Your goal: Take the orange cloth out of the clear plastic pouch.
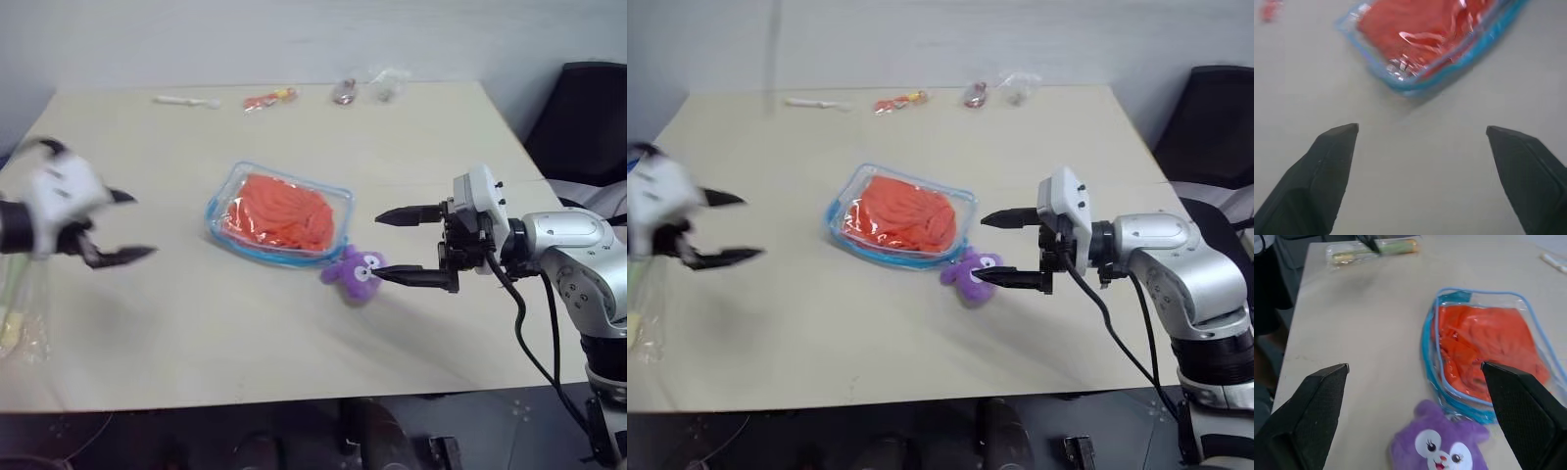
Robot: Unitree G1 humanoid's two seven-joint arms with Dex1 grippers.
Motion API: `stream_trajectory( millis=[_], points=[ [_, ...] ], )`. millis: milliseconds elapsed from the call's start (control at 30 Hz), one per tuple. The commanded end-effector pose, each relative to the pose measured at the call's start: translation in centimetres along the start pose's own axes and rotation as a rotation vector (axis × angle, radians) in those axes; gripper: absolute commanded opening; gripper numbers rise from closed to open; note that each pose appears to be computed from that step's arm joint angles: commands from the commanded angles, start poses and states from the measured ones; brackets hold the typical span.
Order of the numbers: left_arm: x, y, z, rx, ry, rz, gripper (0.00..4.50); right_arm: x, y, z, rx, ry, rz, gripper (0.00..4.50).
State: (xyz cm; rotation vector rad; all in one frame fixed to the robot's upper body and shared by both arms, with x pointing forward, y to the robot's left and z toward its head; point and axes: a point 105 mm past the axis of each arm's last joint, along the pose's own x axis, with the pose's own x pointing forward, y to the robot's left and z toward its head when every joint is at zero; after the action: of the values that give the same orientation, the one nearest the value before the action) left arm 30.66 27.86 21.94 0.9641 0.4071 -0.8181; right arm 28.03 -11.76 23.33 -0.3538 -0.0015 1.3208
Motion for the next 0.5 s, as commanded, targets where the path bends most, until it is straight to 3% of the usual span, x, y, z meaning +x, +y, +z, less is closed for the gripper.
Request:
stream_trajectory(
  millis=[33, 233, 500],
  points=[
    [3.0, 1.3, -1.8, 0.196, 0.123, -0.089, 4.47, -1.0, 0.4, 1.4, -0.056, -0.015, -0.066, 4.5],
    [9.1, 4.8, 0.7, 0.346, 0.096, -0.055, 4.47, -2.3, 1.7, 0.8, -0.021, 0.014, -0.164, 4.5],
    [12.0, 5.3, 2.8, 0.505, 0.106, -0.038, 4.47, -3.0, 2.2, 0.9, -0.004, 0.019, -0.24, 4.5]
  ],
)
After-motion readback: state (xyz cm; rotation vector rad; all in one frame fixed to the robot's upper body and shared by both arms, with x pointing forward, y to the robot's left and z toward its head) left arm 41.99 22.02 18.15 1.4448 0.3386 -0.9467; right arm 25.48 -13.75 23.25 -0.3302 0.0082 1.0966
